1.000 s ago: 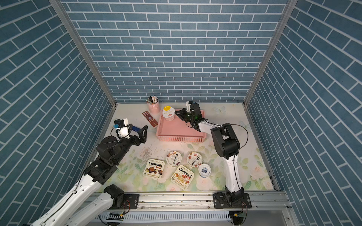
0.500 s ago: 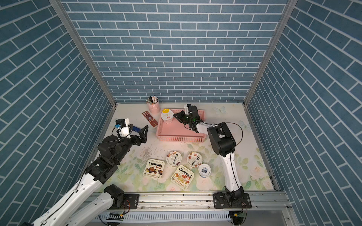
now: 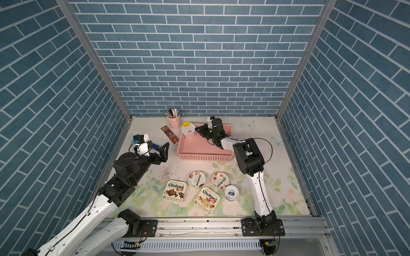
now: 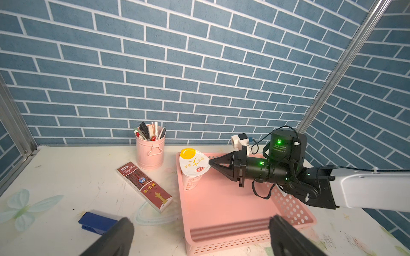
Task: Put the yogurt in the basket
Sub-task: Place the yogurt in the basket.
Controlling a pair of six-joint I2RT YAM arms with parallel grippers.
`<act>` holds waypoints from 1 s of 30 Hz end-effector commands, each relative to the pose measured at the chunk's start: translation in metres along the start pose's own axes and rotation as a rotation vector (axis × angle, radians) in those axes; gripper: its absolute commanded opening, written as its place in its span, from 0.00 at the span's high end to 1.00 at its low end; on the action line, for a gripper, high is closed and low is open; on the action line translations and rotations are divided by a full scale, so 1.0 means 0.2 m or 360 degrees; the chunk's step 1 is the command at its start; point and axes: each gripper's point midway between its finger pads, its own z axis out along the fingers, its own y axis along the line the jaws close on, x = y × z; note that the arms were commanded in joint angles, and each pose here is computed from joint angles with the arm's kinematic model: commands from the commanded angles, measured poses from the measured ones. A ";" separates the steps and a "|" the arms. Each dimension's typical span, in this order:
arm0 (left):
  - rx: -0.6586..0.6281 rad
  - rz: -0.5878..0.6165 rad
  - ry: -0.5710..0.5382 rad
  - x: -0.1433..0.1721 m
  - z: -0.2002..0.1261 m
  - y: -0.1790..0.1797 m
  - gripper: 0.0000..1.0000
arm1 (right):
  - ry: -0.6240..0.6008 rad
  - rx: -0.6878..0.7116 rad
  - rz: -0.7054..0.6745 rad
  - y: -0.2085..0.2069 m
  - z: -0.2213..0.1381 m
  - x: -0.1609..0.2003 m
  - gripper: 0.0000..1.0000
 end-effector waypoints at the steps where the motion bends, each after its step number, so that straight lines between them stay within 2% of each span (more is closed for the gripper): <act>1: 0.0013 0.0028 -0.0003 0.00 0.00 -0.01 0.00 | 0.0038 0.0035 0.0059 -0.07 0.04 0.04 1.00; 6: 0.0012 0.0037 0.0003 0.00 0.01 -0.01 0.00 | 0.0039 0.0029 0.0056 -0.06 0.04 0.04 1.00; 10: 0.0017 0.0030 0.0011 0.01 0.01 -0.02 0.00 | 0.0046 0.0018 0.0048 -0.05 0.04 0.04 0.85; 20: 0.0018 0.0030 0.0020 0.01 0.02 -0.02 0.00 | 0.0061 -0.0006 0.0031 -0.02 0.04 0.04 0.66; 30: 0.0036 0.0027 0.0015 0.00 0.01 -0.03 0.00 | 0.0057 -0.0025 -0.0083 0.13 -0.01 0.03 0.49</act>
